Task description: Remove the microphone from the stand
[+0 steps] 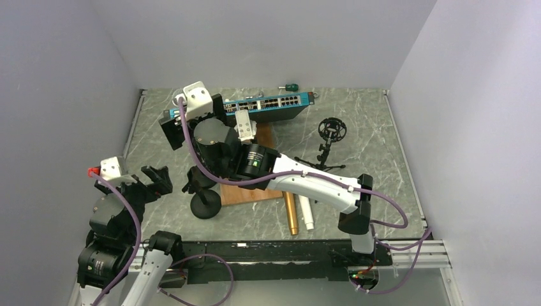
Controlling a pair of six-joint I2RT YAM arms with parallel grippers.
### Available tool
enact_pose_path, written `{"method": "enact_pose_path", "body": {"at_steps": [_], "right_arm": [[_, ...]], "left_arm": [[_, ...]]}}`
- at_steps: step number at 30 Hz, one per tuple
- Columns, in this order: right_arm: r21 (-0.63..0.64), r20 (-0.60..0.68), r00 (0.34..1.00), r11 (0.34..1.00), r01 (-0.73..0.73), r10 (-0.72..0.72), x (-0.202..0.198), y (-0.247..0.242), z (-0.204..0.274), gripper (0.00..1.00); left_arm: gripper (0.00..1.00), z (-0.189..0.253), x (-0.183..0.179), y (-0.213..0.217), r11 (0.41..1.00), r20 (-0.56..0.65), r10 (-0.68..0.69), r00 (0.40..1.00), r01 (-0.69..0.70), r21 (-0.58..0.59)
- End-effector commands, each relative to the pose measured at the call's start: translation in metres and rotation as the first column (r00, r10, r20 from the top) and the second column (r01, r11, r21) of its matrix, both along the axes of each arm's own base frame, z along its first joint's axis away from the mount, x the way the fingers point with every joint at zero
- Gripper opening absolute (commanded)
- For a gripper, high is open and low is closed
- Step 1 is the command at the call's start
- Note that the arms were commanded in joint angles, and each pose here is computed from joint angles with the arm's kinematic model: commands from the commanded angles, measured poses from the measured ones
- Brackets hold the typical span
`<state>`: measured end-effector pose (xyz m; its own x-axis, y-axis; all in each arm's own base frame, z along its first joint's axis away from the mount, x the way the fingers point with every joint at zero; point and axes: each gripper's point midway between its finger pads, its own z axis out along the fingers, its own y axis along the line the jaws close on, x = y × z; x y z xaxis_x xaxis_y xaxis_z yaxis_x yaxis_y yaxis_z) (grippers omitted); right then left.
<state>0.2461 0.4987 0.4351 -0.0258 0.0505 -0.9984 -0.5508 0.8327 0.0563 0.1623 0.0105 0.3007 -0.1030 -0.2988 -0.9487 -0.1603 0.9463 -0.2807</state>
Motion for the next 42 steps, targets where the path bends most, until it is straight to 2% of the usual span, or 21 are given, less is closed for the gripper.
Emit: {"method": "enact_pose_path", "body": {"at_steps": [1,5,9,14,31,34,42], "right_arm": [[0.021,0.061,0.997,0.999,0.04,-0.042,0.007,-0.005,0.023,0.93],[0.0,0.075,0.996,0.998,0.057,-0.057,0.012,0.001,0.019,0.92],[-0.004,0.079,0.996,0.999,0.046,-0.045,0.018,0.007,0.016,0.84],[-0.005,0.05,0.998,0.999,0.043,-0.042,0.032,0.011,0.004,0.8],[-0.087,-0.007,1.0,0.996,0.001,-0.001,0.047,0.029,-0.048,0.74],[-0.084,-0.045,0.996,0.993,-0.079,0.075,0.05,0.036,-0.058,0.68],[-0.079,-0.095,0.98,0.98,-0.184,0.177,0.055,0.036,-0.067,0.4]], "left_arm": [[0.99,0.002,-0.004,-0.005,0.999,0.007,-0.031,0.999,0.031,-0.02],[0.99,0.0,-0.007,-0.009,0.998,0.003,-0.051,0.999,0.051,-0.03],[0.99,-0.001,-0.007,-0.011,0.998,0.0,-0.065,0.998,0.065,-0.026],[0.99,0.001,-0.004,-0.016,0.995,0.01,-0.095,0.995,0.095,-0.016],[0.99,0.001,-0.008,-0.011,0.996,0.005,-0.087,0.996,0.086,0.02],[0.99,0.002,-0.007,-0.012,0.996,0.012,-0.089,0.996,0.089,0.007],[1.0,0.006,0.003,-0.026,0.988,0.023,-0.154,0.988,0.154,0.003]]}}
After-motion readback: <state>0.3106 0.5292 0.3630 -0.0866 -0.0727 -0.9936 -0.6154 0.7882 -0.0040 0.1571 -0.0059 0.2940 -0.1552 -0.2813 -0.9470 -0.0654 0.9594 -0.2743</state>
